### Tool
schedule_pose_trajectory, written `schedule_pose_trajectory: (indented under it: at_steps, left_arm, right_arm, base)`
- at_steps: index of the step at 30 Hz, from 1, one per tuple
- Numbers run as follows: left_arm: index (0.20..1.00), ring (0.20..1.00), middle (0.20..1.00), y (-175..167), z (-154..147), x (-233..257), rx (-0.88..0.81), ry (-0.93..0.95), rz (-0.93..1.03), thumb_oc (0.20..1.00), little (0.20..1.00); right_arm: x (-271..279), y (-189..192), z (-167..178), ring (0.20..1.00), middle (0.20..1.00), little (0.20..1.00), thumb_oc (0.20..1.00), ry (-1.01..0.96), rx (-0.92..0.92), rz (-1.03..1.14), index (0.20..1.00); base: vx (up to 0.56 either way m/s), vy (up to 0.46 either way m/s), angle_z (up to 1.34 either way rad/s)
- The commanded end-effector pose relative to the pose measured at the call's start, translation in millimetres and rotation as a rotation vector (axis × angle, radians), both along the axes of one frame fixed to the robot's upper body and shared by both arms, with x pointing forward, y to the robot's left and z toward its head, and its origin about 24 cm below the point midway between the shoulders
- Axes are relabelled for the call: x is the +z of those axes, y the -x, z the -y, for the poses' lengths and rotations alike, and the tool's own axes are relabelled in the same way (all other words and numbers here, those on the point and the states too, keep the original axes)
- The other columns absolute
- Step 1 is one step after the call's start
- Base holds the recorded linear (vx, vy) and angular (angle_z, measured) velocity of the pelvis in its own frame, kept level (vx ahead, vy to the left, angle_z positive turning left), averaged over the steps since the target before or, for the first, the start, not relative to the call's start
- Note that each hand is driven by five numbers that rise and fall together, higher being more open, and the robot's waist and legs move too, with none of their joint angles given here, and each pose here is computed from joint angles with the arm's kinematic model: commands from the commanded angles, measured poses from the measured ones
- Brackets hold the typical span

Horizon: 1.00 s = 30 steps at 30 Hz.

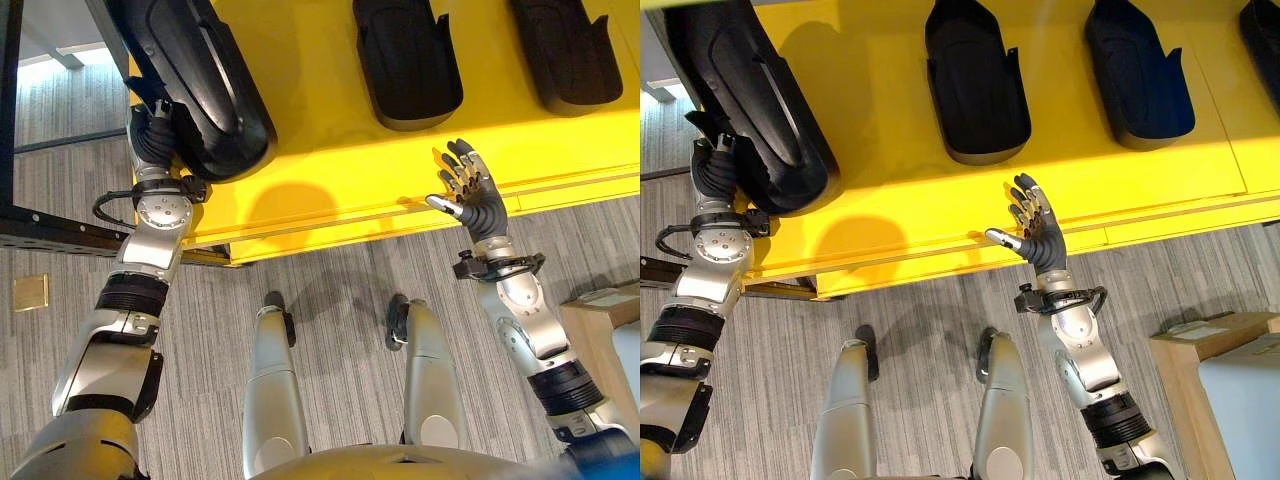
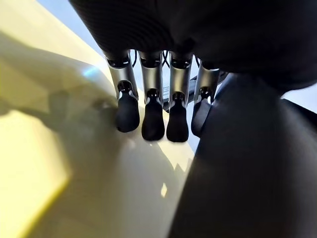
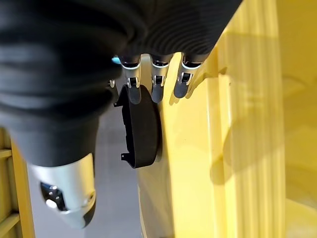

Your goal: Move parts from the plastic box to the shelf.

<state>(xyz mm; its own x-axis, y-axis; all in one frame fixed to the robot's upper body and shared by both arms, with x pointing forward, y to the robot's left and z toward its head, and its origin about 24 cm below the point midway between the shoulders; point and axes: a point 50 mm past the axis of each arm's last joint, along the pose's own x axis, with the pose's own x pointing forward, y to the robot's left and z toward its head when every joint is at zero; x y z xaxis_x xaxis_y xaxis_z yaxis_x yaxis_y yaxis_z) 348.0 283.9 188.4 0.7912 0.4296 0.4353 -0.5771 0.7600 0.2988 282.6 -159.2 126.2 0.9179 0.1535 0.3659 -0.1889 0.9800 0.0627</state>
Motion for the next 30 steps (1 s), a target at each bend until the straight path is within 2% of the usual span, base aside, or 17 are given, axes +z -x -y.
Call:
schedule_pose_trajectory:
  at_steps: [1, 18, 26, 30]
  left_arm:
    - [1.0, 1.0, 1.0, -1.2, -7.5, 33.4, 0.016, -0.014, 0.108, 1.0, 1.0]
    - [1.0, 1.0, 1.0, 6.7, 2.1, 60.7, -0.023, -0.002, 0.259, 1.0, 1.0]
    - [1.0, 1.0, 1.0, 25.0, 7.6, 77.8, -0.065, -0.001, 0.404, 1.0, 1.0]
    - [1.0, 1.0, 1.0, 44.5, 8.3, 100.3, -0.066, -0.036, 0.546, 1.0, 1.0]
  right_arm:
    - [18.7, 5.8, -1.4, 1.0, 1.0, 1.0, 1.0, -0.06, 0.031, 0.096, 1.0]
    - [21.5, 4.8, 2.7, 1.0, 1.0, 1.0, 1.0, -0.05, 0.016, 0.105, 1.0]
    - [26.8, 3.5, 8.1, 1.0, 1.0, 1.0, 1.0, -0.041, -0.009, 0.127, 1.0]
    - [32.0, 3.8, 10.4, 1.0, 1.0, 1.0, 1.0, -0.037, -0.011, 0.15, 1.0]
  base:
    - [0.0, 0.0, 0.0]
    - [0.0, 0.0, 0.0]
    - [0.0, 0.0, 0.0]
    - [0.0, 0.0, 0.0]
